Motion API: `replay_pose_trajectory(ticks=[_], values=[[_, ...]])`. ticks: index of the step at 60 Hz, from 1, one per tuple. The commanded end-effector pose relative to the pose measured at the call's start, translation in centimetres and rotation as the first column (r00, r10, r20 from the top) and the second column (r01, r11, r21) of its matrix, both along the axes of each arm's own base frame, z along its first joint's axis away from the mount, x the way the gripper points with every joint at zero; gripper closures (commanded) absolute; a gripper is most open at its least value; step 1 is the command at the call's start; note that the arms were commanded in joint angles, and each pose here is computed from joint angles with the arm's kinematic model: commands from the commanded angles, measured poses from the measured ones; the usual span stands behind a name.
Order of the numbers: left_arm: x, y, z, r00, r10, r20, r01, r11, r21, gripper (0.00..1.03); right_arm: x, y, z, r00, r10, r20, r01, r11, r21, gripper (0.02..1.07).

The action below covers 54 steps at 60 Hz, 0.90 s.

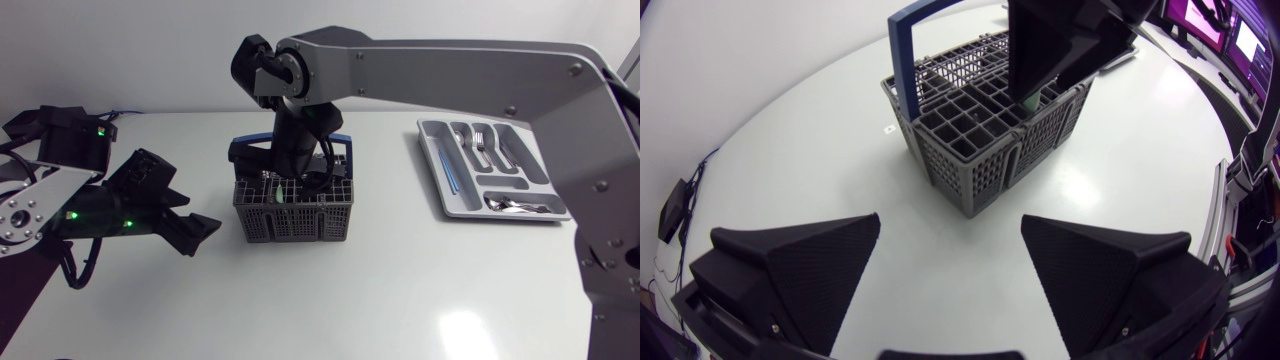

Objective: Unload the cutlery basket into the drawer organizer.

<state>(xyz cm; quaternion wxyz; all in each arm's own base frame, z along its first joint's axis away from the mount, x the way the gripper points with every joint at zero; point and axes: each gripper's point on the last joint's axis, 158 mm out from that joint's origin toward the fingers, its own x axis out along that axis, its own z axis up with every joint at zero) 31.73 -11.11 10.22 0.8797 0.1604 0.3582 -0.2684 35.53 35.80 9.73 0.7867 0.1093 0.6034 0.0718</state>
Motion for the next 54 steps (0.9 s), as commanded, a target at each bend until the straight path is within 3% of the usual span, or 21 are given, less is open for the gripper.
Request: replay_pose_trajectory(ticks=[1,8,16,21,36,45,54], values=[[-0.5,0.1,-0.8,1.0,-0.021,0.005,0.021,1.0,0.007,0.04,0.4,0.1,-0.4,0.999,-0.051,-0.013,0.051,0.999,-0.005,0.17],[-0.5,0.1,-1.0,1.0,-0.021,0.006,0.021,1.0,0.006,0.04,0.4,0.1,-0.8,0.998,-0.065,-0.025,0.064,0.998,-0.026,0.17],[-0.4,0.1,-1.3,1.0,-0.019,0.006,0.019,1.0,0.004,0.04,0.4,0.0,-0.9,0.996,-0.085,-0.024,0.084,0.995,-0.055,0.3],[-0.4,0.1,-1.4,1.0,-0.018,0.007,0.018,1.0,0.003,0.04,0.3,0.2,-0.9,0.996,-0.085,-0.022,0.084,0.995,-0.059,0.32],[-0.6,0.0,-2.0,1.0,-0.021,0.008,0.021,1.0,-0.004,0.04,0.3,0.3,-0.9,0.995,-0.097,-0.013,0.096,0.993,-0.064,0.64],[-0.6,-0.1,-2.0,1.0,-0.022,0.008,0.022,1.0,-0.009,0.04,0.1,0.7,-1.1,0.996,-0.088,-0.012,0.087,0.994,-0.067,0.68],[-0.6,-0.1,-2.2,1.0,-0.022,0.007,0.022,1.0,-0.009,0.04,0.3,0.8,-1.6,0.996,-0.09,-0.017,0.089,0.993,-0.073,0.85]])
